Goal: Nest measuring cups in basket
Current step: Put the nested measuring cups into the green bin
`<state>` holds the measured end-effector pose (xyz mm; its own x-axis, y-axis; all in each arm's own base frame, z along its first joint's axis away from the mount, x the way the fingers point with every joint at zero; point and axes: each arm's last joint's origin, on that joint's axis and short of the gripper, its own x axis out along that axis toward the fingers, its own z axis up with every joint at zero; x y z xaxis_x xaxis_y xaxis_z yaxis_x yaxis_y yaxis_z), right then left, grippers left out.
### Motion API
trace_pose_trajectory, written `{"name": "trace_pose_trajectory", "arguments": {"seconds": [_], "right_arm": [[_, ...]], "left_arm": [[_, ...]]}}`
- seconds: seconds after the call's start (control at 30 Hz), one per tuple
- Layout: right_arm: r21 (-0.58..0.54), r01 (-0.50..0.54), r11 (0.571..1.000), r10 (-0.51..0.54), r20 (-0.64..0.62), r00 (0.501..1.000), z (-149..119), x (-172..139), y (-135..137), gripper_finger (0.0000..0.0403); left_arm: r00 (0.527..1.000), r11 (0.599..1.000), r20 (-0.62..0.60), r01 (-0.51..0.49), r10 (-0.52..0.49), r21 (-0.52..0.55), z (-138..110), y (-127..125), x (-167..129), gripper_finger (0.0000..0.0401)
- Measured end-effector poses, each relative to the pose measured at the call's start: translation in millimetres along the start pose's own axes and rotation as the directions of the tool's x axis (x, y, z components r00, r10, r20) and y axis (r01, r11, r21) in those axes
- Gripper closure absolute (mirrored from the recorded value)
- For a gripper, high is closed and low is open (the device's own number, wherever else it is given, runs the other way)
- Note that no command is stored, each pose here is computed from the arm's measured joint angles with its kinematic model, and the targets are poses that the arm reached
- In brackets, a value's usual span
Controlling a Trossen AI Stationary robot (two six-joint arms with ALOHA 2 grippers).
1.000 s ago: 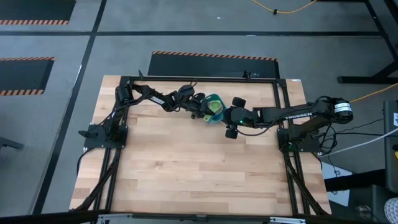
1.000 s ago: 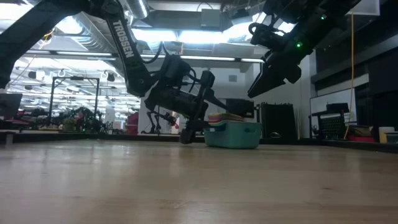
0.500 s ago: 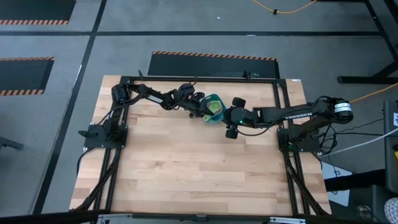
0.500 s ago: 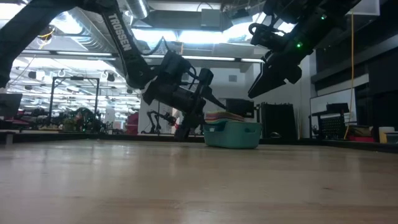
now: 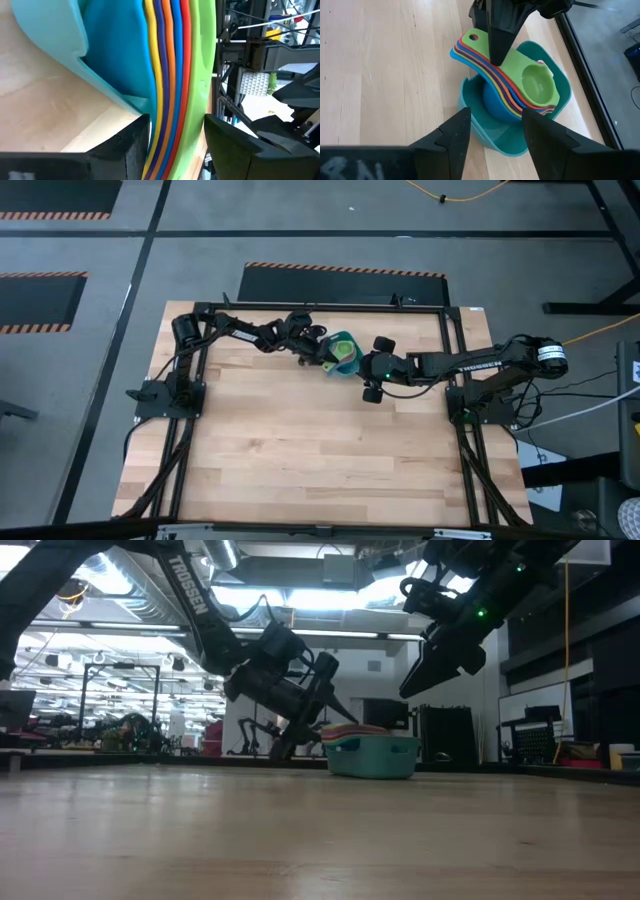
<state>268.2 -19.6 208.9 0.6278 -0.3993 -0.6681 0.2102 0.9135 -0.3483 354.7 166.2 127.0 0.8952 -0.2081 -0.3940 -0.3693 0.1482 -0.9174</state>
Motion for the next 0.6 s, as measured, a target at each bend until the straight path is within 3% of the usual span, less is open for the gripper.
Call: {"name": "trace_pose_trajectory", "arguments": {"seconds": [0.43, 0.6], "right_arm": [[0.000, 0.000, 1.000, 0.000, 0.000, 1.000, 0.0, 0.0, 0.0, 0.0221], [-0.001, 0.000, 1.000, 0.000, 0.000, 1.000, 0.0, 0.0, 0.0, 0.0221]], "left_arm": [[0.999, 0.996, 0.050, -0.024, 0.020, 0.088, 2.0, 0.8, -0.5, 0.0220], [1.000, 0.996, -0.017, 0.009, -0.007, 0.092, 0.0, 0.1, -0.4, 0.0220]]}}
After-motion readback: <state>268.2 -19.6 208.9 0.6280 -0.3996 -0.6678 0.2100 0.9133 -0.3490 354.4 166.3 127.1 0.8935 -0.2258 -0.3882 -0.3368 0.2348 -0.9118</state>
